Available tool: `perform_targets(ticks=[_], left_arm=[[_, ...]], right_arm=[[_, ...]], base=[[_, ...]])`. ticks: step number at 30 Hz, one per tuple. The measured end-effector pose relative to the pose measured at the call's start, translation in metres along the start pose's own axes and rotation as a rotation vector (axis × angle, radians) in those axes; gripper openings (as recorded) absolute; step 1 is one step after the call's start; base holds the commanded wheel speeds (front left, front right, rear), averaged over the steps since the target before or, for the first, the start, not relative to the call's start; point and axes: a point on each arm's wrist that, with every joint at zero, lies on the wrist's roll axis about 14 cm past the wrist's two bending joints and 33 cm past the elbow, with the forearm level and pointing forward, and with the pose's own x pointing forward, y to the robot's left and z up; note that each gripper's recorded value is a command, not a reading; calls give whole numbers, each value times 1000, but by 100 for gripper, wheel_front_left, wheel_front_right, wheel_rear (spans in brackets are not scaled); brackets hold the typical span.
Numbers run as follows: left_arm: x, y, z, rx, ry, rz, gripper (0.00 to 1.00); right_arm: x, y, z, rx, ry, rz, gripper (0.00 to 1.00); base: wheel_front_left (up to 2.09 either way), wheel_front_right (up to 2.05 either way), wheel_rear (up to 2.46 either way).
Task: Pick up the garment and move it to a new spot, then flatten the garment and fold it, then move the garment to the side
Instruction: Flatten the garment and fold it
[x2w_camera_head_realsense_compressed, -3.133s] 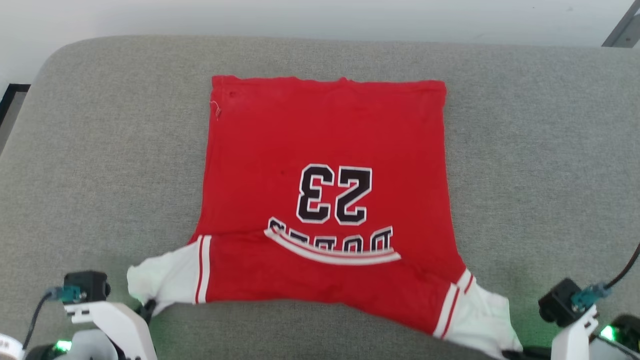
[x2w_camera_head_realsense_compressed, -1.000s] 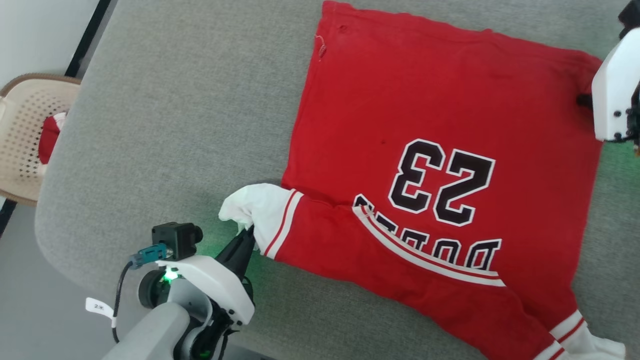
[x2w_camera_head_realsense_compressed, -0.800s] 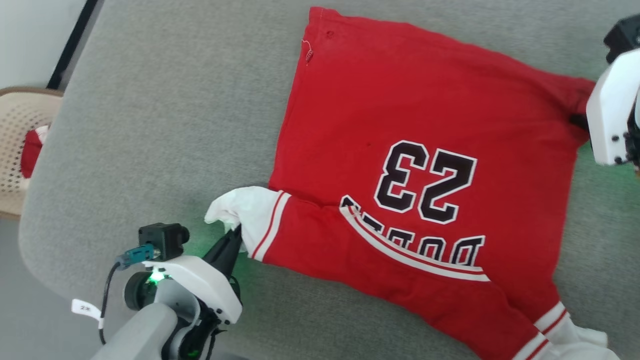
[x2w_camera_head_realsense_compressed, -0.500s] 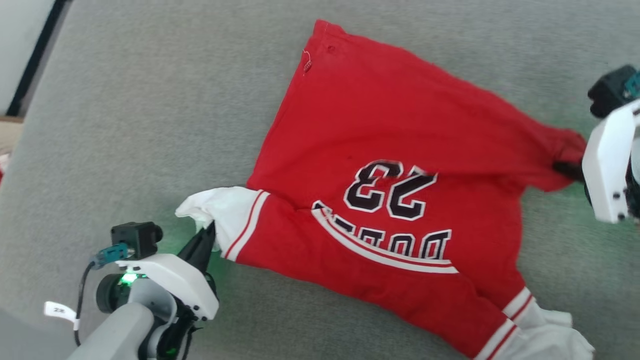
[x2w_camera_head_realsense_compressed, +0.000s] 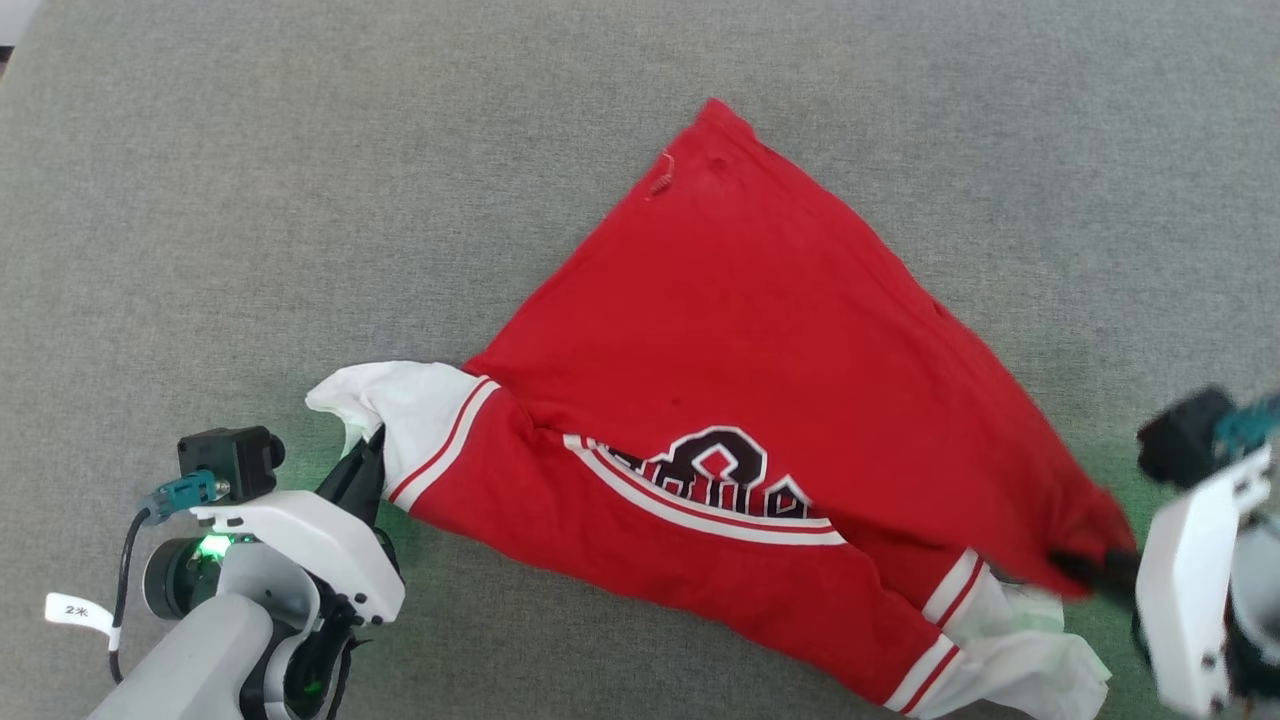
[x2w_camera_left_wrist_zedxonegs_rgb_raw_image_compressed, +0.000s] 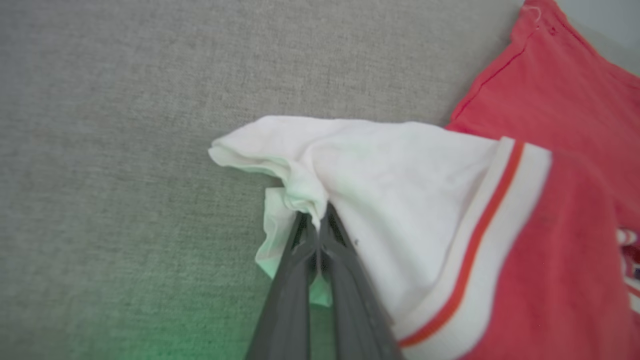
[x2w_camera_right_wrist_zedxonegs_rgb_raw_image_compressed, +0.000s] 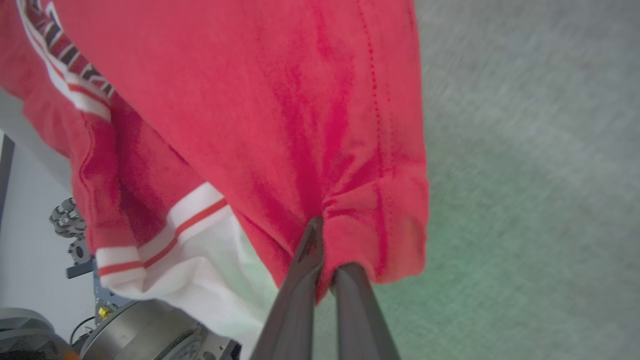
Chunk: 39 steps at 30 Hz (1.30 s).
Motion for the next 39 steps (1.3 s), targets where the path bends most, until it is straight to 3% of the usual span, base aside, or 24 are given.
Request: perform_targets(ticks=[6,12,13,14,15,16,24,32,39], left_arm=[[2,-3,0,-1,5,-8,0],[1,-3,1,-9,1,-2,0],[1,-2,1,-10,0,-1,0],[0,-2,1,-12,-3,0,0],[-1,-2,1,-13,-5,-1,0],[-2,-2,1,-14,-5,-1,0],[-13,1,-3,-24,-9,7,0],[-23,6,-7,-47,-15,27,0],[-26,8,-9,-65,-19,37,0]], right_arm=[[10,21,-49,162,43,32,0],[23,20,-54,285,-18,26,0],[24,19,-52,295,-31,19,15],[23,18,-50,291,-41,14,40],[21,18,-44,291,-65,11,84],[19,17,-37,289,-91,9,100],[-17,13,26,182,-292,-33,100],[-46,25,105,-27,-494,-70,100],[-30,39,171,-131,-597,-13,100]], base=[[0,0,0],[0,0,0],[0,0,0],[0,0,0],[0,0,0],[0,0,0],[0,0,0],[0,0,0],[0,0,0]])
